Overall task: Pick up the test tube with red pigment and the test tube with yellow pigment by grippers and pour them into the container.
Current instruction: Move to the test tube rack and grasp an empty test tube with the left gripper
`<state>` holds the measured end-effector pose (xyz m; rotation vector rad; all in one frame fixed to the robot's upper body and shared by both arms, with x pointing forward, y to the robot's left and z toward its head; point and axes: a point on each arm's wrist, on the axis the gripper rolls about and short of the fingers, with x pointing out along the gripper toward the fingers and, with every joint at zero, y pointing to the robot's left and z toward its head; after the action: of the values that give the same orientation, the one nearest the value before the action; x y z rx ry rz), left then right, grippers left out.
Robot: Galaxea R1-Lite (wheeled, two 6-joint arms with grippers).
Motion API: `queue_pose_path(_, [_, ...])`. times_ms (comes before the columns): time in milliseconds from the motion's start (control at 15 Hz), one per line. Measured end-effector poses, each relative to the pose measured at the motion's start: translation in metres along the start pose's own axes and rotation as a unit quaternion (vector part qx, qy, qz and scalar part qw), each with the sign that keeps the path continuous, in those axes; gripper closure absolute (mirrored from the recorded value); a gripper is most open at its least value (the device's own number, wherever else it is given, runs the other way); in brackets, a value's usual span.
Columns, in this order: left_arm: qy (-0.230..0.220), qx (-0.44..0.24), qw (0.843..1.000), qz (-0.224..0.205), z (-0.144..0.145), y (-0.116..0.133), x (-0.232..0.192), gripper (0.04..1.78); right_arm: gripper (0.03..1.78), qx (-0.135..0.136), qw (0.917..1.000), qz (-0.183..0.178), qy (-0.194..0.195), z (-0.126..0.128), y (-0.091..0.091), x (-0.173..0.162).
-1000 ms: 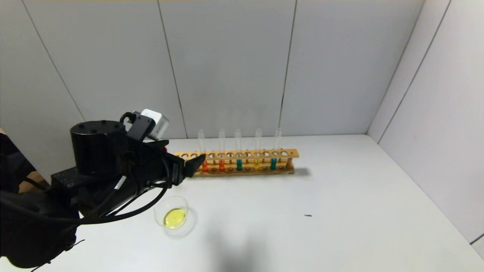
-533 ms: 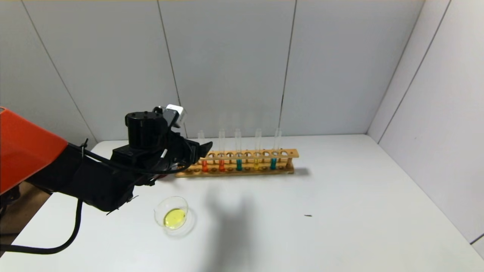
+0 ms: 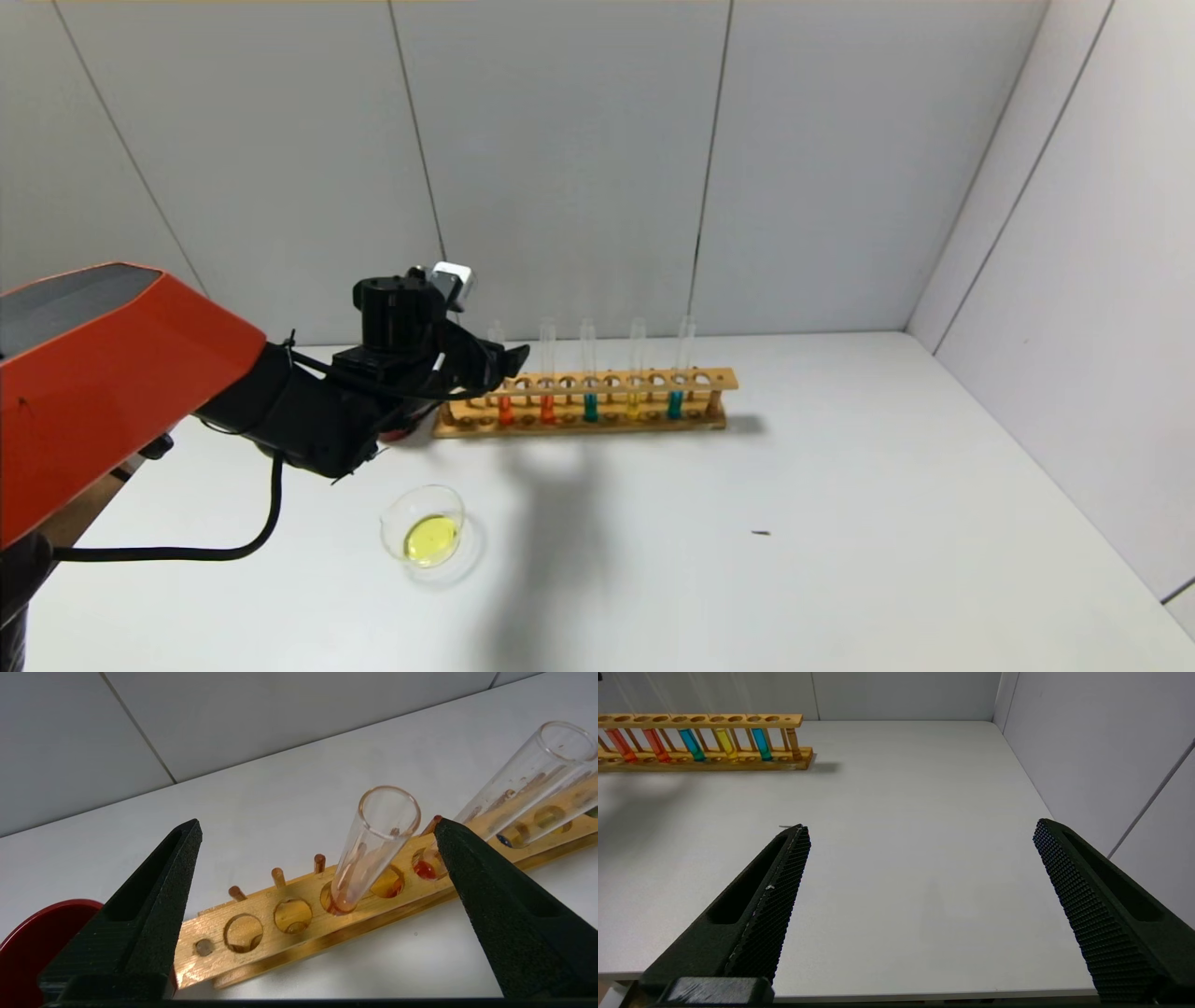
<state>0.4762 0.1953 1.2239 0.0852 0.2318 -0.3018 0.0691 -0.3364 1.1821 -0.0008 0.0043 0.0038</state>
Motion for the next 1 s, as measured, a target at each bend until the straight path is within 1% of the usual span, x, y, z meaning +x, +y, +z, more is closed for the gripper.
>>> queue_pose_path(133, [0.000,0.000,1.000,0.000,-0.001,0.000,0.002,0.08,0.06,0.000,1.0000,0.000,0.000,0.000,0.000,0.000])
queue_pose_path(200, [-0.001,-0.001,1.000,0.000,0.000,0.000,0.002,0.11,0.06,0.000,1.0000,0.000,0.000,0.000,0.000,0.000])
queue_pose_path(333, [-0.005,-0.001,1.000,-0.001,0.001,-0.001,0.003,0.26,0.06,0.000,1.0000,0.000,0.000,0.000,0.000,0.000])
queue_pose_path(467, [-0.007,0.000,1.000,-0.005,0.003,-0.004,0.003,0.50,0.06,0.000,1.0000,0.000,0.000,0.000,0.000,0.000])
queue_pose_path(667, [-0.008,0.001,1.000,-0.008,0.002,-0.007,0.004,1.05,0.06,0.000,1.0000,0.000,0.000,0.000,0.000,0.000])
queue_pose_path(800, [-0.008,0.001,1.000,-0.010,0.002,-0.008,0.003,1.37,0.06,0.000,1.0000,0.000,0.000,0.000,0.000,0.000])
queue_pose_path(867, [-0.008,0.001,1.000,-0.011,0.002,-0.009,0.003,1.48,0.06,0.000,1.0000,0.000,0.000,0.000,0.000,0.000])
queue_pose_path(1000, [-0.010,0.002,1.000,-0.012,0.003,-0.010,0.002,1.51,0.06,0.000,1.0000,0.000,0.000,0.000,0.000,0.000])
